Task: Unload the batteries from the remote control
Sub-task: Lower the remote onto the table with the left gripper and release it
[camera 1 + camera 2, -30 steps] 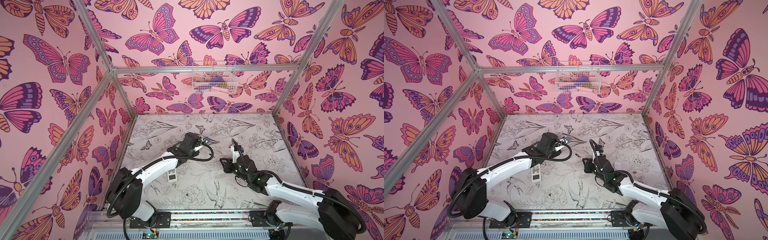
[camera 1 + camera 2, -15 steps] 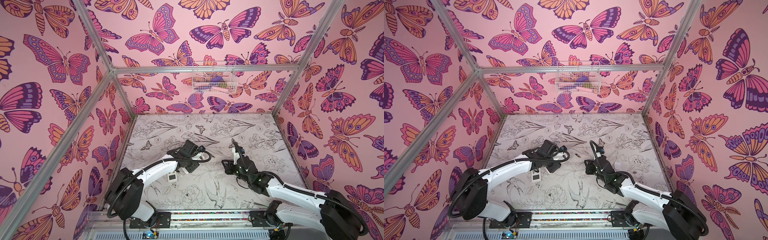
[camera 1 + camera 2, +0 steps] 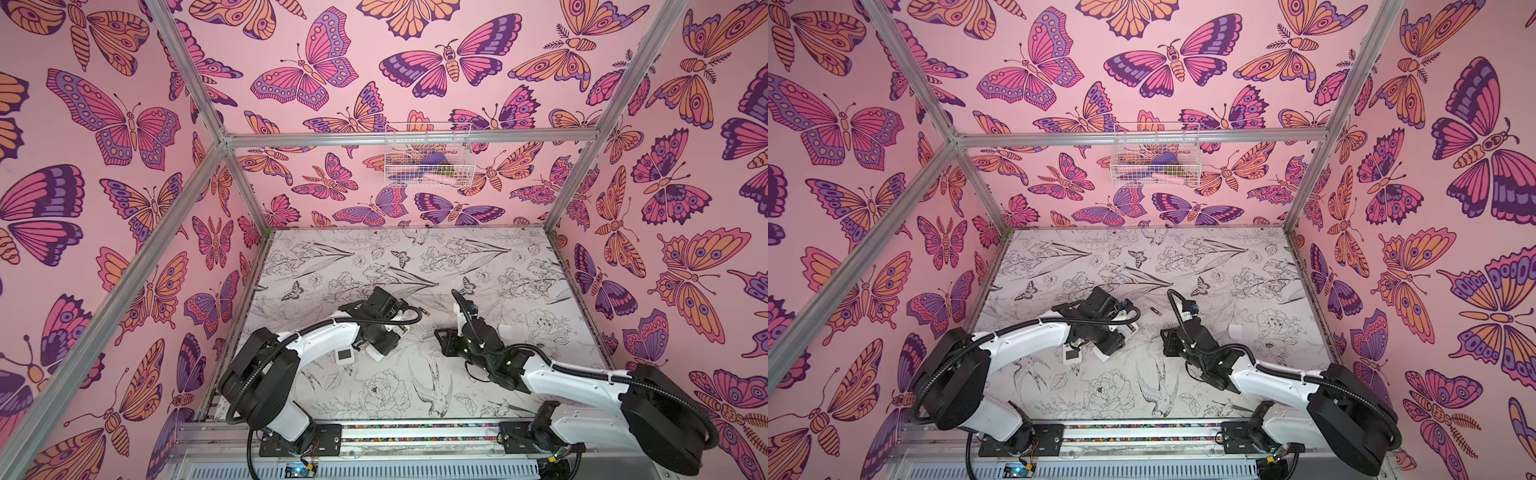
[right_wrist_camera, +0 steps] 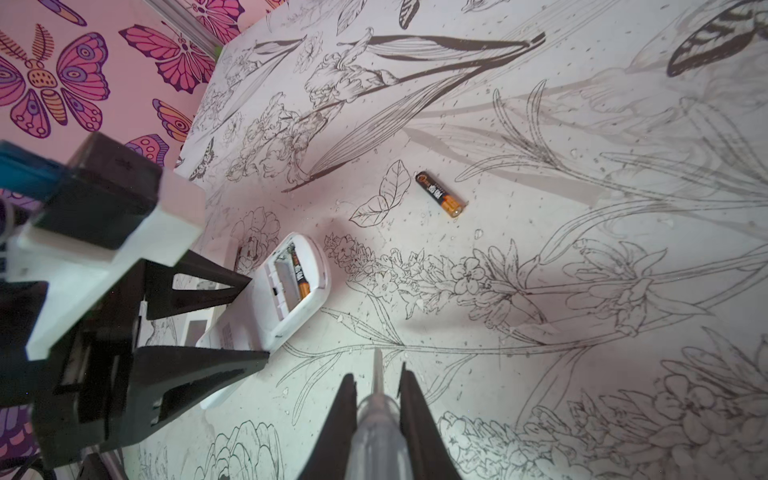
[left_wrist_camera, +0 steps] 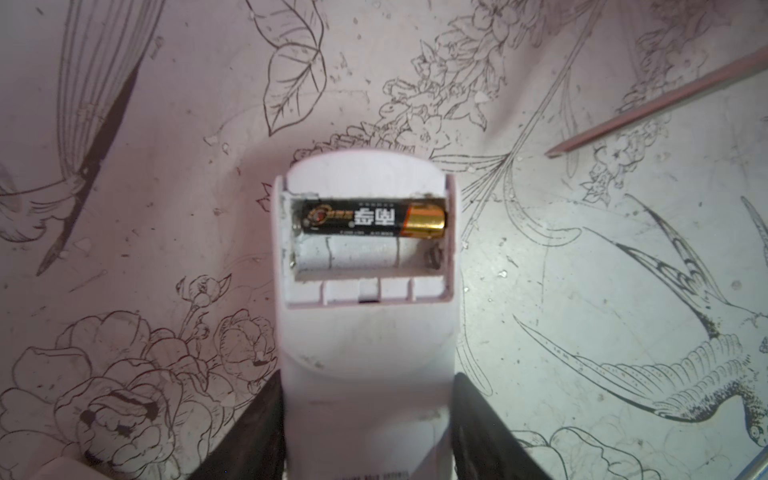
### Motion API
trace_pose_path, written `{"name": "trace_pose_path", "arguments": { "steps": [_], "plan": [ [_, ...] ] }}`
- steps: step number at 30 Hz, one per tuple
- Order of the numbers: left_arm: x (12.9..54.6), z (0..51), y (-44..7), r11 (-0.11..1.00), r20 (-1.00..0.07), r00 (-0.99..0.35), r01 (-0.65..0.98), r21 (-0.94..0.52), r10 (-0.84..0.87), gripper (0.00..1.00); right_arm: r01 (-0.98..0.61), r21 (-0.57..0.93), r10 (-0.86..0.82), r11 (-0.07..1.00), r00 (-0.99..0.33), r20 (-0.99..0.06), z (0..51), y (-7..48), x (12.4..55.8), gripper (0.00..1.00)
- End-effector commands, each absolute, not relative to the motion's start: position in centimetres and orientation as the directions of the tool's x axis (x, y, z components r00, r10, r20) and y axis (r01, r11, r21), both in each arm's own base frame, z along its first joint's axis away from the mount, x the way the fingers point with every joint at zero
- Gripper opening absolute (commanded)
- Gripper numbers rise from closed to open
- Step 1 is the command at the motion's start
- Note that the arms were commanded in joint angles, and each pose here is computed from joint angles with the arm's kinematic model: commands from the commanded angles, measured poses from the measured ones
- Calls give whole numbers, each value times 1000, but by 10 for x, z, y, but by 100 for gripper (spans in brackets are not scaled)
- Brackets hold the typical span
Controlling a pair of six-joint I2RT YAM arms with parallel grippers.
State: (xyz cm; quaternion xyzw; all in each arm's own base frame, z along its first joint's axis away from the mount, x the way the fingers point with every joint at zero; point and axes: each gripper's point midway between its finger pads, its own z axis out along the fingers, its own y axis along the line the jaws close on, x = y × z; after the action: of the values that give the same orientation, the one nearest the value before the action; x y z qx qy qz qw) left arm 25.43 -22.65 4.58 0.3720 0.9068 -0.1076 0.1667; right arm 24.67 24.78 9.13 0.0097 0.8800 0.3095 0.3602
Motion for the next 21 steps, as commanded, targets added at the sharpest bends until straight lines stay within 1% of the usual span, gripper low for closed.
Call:
{"name": "trace_pose_path", "arguments": {
  "steps": [1, 5, 8, 11, 16, 21],
  "plan": [
    [254, 38, -227, 717, -363, -689, 693, -77, 627, 9, -213, 594, 277, 776, -731, -624, 106, 261, 251, 0],
    [254, 32, -229, 712, -336, -690, 698, -74, 641, 12, -236, 598, 268, 766, -729, -631, 107, 268, 248, 0],
    [255, 29, -229, 717, -320, -695, 694, -64, 644, 17, -228, 590, 262, 774, -733, -628, 103, 268, 249, 0],
    [255, 29, -228, 719, -319, -697, 692, -61, 643, 26, -234, 600, 270, 765, -729, -629, 104, 271, 247, 0],
    [257, 29, -226, 727, -322, -700, 685, -47, 638, 47, -233, 575, 245, 784, -735, -632, 101, 270, 247, 0],
    [255, 32, -227, 722, -332, -694, 690, -53, 638, 65, -240, 579, 254, 779, -724, -641, 104, 270, 247, 0]
  ]
}}
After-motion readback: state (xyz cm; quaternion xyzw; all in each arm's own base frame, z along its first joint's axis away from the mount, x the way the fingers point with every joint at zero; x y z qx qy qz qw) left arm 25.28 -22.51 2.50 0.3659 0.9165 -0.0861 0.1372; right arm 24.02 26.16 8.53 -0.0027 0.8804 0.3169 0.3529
